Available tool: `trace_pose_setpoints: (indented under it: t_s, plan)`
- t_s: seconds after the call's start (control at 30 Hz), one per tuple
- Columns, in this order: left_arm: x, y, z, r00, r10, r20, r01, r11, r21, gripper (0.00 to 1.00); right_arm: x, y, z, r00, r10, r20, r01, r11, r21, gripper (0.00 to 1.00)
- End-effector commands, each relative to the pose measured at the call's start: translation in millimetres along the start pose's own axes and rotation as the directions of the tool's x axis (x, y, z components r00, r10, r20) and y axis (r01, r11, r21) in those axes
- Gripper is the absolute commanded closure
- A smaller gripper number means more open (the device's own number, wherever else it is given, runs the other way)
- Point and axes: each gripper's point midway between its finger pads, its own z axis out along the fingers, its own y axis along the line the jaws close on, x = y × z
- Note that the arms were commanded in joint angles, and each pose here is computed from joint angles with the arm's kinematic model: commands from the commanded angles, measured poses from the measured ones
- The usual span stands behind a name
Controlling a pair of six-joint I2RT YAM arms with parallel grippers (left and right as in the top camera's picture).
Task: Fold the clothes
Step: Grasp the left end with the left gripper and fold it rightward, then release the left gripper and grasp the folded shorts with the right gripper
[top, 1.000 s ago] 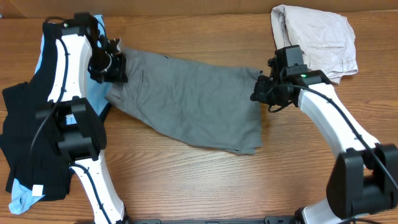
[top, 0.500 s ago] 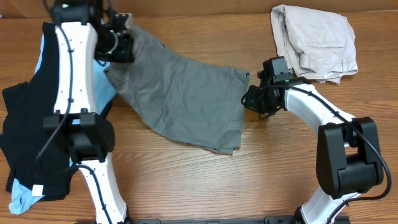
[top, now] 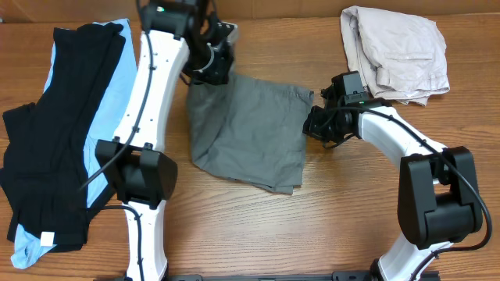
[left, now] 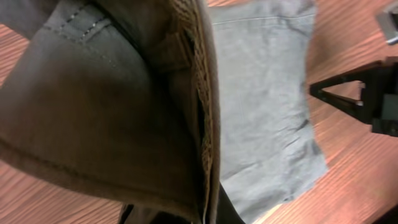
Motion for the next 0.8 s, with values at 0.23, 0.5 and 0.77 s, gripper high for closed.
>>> trace_pose_setpoints:
  t_s: [0.23,0.5,0.77]
  plan:
    - [3,-74,31,0.997,0.058,-0.053,-0.054,0.996,0.075,0.96,-29,13,-32,0.998,0.038,0.046,-0.032,0.991,-0.132,0.96]
    - [9,-95,80,0.989,0.072,-0.131,-0.06,0.994,0.092,0.96,-68,31,-113,0.98,0.058,0.192,-0.012,0.972,-0.233,0.96]
    - [19,-133,107,0.977,0.12,-0.177,-0.083,0.976,0.204,0.96,-92,20,-207,0.923,0.113,0.367,-0.021,0.969,-0.246,0.96]
